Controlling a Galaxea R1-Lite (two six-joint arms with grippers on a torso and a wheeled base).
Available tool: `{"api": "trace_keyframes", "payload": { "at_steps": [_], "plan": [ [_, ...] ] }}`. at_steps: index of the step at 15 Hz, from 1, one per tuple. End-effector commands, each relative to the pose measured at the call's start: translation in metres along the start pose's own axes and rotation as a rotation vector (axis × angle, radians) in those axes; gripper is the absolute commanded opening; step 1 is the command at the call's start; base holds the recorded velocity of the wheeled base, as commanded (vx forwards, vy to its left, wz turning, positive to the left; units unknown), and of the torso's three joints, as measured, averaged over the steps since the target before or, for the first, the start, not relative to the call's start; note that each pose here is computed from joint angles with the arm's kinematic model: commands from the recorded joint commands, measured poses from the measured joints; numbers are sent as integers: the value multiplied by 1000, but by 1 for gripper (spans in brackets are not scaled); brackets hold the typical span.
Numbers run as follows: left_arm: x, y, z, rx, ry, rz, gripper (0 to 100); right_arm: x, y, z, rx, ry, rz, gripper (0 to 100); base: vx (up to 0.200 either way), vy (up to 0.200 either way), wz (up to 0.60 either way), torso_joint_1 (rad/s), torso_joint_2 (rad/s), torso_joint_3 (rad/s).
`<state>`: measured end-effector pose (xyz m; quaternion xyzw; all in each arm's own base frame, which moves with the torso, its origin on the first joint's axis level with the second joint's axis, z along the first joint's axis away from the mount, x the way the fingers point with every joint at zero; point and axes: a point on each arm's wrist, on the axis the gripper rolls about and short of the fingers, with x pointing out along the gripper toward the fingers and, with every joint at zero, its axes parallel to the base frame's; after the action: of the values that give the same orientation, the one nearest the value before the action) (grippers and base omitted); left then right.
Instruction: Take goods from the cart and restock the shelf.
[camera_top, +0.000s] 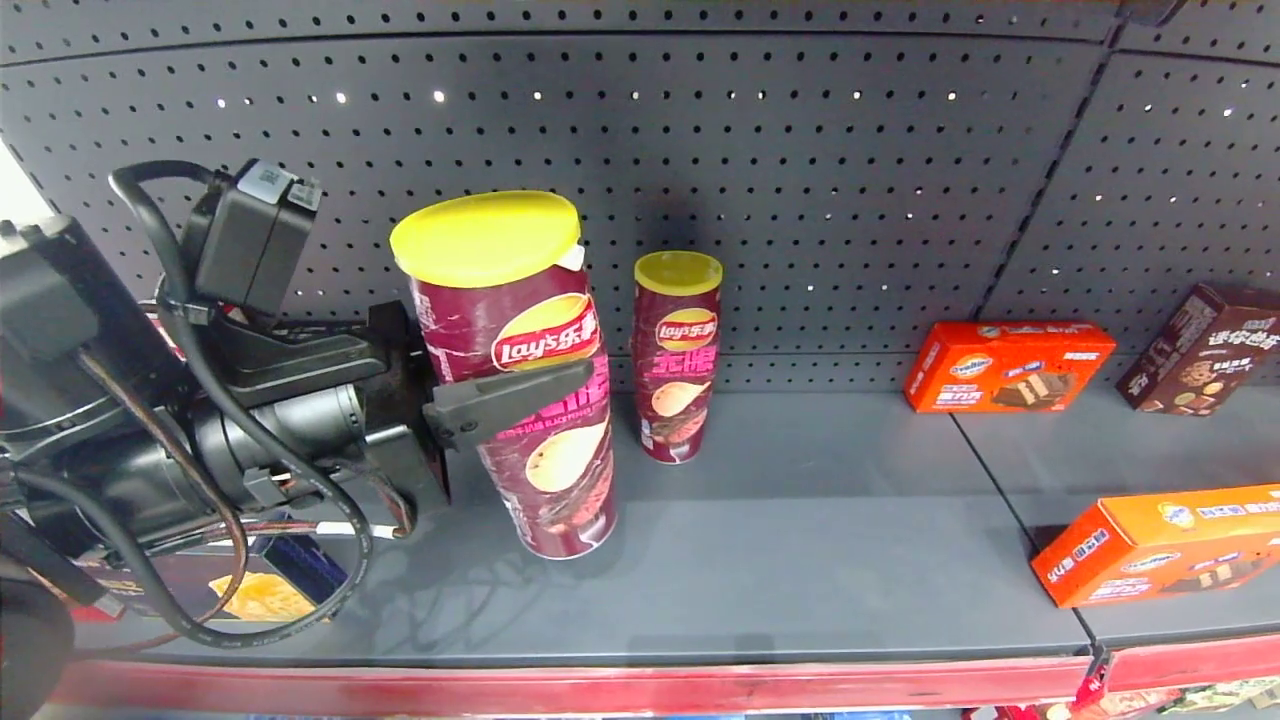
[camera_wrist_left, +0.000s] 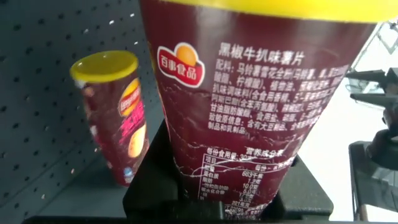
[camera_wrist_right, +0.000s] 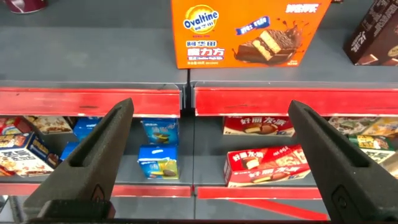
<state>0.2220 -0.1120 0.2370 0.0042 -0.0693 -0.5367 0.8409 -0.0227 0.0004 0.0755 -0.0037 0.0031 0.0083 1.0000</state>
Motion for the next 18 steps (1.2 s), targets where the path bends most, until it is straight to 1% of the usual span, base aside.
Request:
{"api": "trace_keyframes", "payload": {
  "at_steps": [1,3,7,10,11,12,13,14,15,16,17,18],
  "plan": [
    [-2,1,0,-6,0,8,0,0,0,0,-2,1,0,100,0,0,0,0,0,0],
    [-6,-1,-5,-19,15,12,0,0,0,0,6,2,-6,100,0,0,600,2,0,5],
    [-4,-1,-3,-12,8,6,0,0,0,0,4,2,-9,100,0,0,0,0,0,0],
    [-3,0,-4,-15,11,6,0,0,0,0,3,2,-12,100,0,0,0,0,0,0],
    [-4,-1,-5,-18,15,8,0,-4,0,14,-10,-37,-2,100,0,0,0,0,0,0],
    [-4,0,-3,-13,8,11,0,-3,-1,84,9,-66,49,100,0,0,0,0,0,0],
    [-4,1,-3,-14,9,9,0,21,0,106,31,52,138,100,0,0,0,0,0,0],
    [-4,1,-3,-12,9,11,0,21,2,119,0,14,230,100,0,0,0,0,0,0],
    [-4,0,-2,-10,5,11,0,30,4,123,-19,47,316,100,0,0,0,0,0,0],
    [-5,0,-2,-13,7,12,0,40,5,126,-22,82,325,100,0,0,0,0,0,0],
    [-6,0,-4,-19,12,14,0,59,8,139,-16,117,355,100,0,0,0,0,0,0],
    [-6,0,-4,-20,12,15,0,74,14,146,-14,139,430,100,0,0,0,0,0,0]
  ]
}}
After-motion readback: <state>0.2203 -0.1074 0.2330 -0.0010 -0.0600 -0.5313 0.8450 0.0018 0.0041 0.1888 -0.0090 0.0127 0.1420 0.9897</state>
